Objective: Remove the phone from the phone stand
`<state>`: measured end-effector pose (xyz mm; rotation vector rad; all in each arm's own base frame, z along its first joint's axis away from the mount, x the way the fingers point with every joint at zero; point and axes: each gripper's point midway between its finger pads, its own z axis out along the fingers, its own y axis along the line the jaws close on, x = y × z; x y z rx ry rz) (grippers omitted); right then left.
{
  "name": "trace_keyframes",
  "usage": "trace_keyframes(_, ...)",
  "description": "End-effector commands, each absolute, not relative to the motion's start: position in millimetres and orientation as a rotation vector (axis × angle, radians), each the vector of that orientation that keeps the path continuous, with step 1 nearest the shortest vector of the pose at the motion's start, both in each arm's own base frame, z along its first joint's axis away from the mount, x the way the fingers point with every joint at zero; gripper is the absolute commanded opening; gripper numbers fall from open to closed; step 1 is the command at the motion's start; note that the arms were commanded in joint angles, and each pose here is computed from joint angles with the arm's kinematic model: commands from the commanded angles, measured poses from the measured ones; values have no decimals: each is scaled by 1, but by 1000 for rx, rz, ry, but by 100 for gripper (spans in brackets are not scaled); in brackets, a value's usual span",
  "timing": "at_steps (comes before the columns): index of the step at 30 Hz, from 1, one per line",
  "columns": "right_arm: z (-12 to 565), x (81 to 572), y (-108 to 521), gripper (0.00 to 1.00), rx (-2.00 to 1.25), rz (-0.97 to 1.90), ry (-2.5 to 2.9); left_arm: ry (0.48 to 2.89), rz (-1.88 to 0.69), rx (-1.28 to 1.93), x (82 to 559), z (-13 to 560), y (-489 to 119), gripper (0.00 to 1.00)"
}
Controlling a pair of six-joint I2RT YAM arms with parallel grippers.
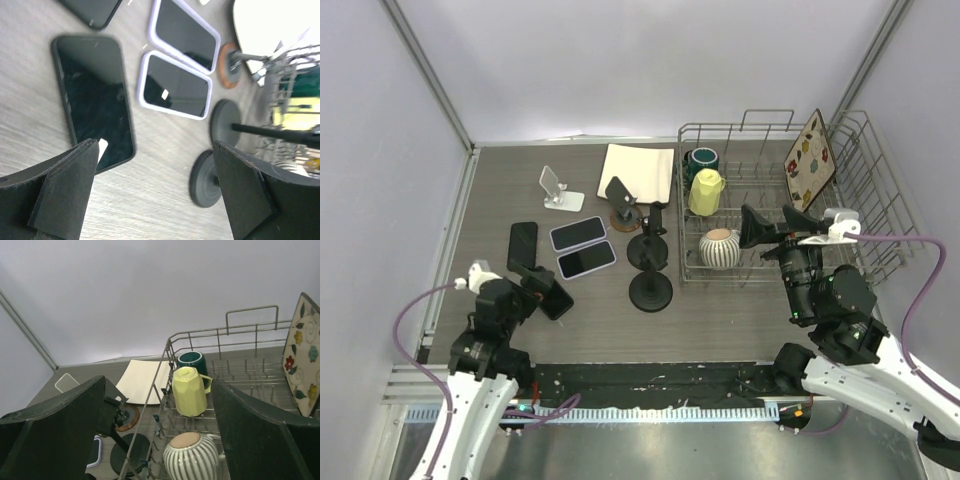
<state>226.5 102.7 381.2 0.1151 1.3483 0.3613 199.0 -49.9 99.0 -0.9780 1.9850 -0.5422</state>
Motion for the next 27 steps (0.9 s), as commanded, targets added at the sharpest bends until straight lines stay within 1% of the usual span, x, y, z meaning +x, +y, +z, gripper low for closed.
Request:
trace_keyframes(1, 391, 222, 79, 92, 142, 271, 1330, 1876, -441, -890, 201, 153, -29, 100)
trace_keyframes(7, 390, 214, 52, 91, 159, 167, 1331, 1705, -348, -727, 195, 242, -7, 100)
trace_keyframes(10, 393, 208, 33, 91, 176, 113, 1316, 1562, -287, -614, 182, 305, 7, 100)
trace_keyframes(16, 401, 188, -9, 92, 239, 37, 1262, 1308, -143, -541, 144, 385, 43, 100)
trace_keyframes(20, 401, 178, -27, 91, 276, 28, 1217, 1183, -104, -504, 120, 414, 54, 100)
trace_keyframes(24, 397, 174, -33, 91, 311, 49, 1176, 1122, -69, -491, 106, 422, 62, 100)
trace_keyframes(27, 391, 176, -31, 91, 316, 45, 1164, 1114, -42, -476, 105, 422, 64, 100)
